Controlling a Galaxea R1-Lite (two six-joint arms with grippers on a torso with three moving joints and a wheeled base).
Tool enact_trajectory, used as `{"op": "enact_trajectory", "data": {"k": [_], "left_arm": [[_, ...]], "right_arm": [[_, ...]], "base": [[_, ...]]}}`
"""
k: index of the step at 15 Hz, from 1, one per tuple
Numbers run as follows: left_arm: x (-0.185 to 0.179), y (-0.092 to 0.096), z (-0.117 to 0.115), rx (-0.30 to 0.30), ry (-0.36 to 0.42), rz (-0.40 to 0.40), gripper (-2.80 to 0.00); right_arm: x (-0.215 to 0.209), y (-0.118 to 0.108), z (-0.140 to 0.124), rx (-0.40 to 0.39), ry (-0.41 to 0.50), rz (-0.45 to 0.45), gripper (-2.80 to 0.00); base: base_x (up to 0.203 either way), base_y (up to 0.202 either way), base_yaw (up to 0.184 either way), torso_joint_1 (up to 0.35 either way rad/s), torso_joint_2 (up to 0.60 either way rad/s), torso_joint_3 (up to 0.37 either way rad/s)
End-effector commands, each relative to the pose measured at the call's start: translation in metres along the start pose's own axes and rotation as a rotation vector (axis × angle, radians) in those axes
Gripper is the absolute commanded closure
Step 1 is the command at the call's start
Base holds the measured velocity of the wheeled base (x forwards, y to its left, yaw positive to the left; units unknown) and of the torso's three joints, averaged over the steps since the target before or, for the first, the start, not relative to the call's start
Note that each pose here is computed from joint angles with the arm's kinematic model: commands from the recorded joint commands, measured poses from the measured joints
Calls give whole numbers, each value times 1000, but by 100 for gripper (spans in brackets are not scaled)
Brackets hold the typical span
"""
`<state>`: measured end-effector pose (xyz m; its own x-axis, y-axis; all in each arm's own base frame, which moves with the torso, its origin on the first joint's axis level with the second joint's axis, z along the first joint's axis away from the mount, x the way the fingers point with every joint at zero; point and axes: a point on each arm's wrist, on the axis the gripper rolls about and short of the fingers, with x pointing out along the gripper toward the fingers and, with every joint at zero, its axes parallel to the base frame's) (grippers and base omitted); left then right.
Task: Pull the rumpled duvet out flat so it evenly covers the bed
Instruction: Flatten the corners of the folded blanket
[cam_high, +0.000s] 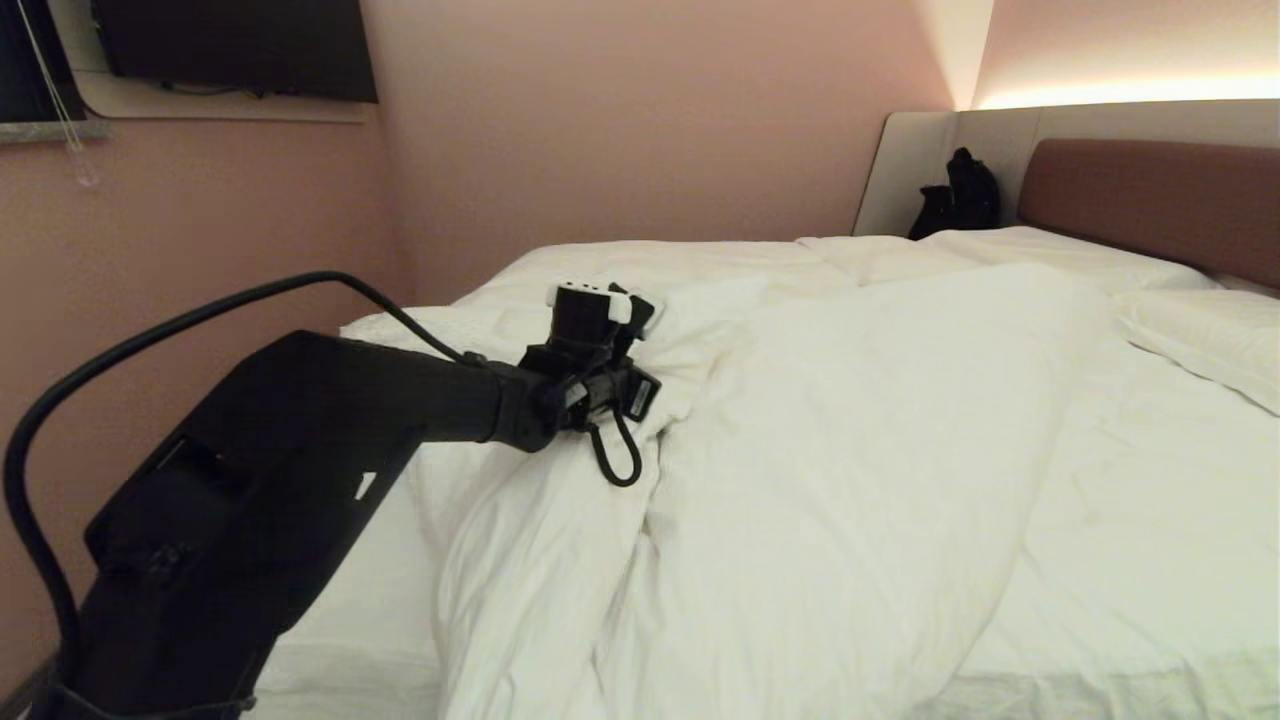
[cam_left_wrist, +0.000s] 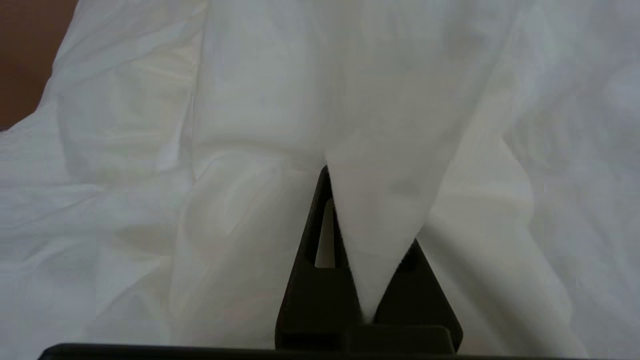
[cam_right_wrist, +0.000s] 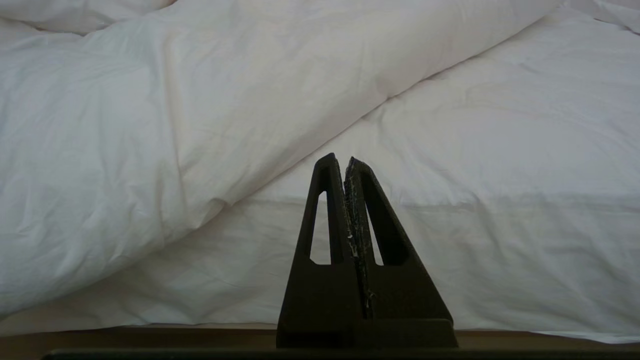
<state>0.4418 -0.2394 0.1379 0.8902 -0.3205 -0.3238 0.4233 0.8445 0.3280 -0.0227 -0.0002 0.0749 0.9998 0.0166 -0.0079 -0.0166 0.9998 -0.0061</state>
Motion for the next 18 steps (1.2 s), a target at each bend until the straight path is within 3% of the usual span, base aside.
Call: {"op": "enact_trajectory", "data": {"k": [1,5,8,14,18], "left_arm": [[-24,25,12,-19,-7,35,0],[-82,75,26,-59,-18,125,0],[-117,102,14,-78,27,191,0],[-179,114,-21,-115,127,233,0],[-212,117,-36,-218,157,303,0]], "right_arm": [[0,0,0,0,0,0,0],[0,0,0,0,0,0,0],[0,0,0,0,0,0,0],[0,0,0,0,0,0,0],[0,0,0,0,0,0,0]], "base": [[0,0,0,0,0,0],[0,0,0,0,0,0],[0,0,0,0,0,0],[0,0,0,0,0,0],[0,0,0,0,0,0]]}}
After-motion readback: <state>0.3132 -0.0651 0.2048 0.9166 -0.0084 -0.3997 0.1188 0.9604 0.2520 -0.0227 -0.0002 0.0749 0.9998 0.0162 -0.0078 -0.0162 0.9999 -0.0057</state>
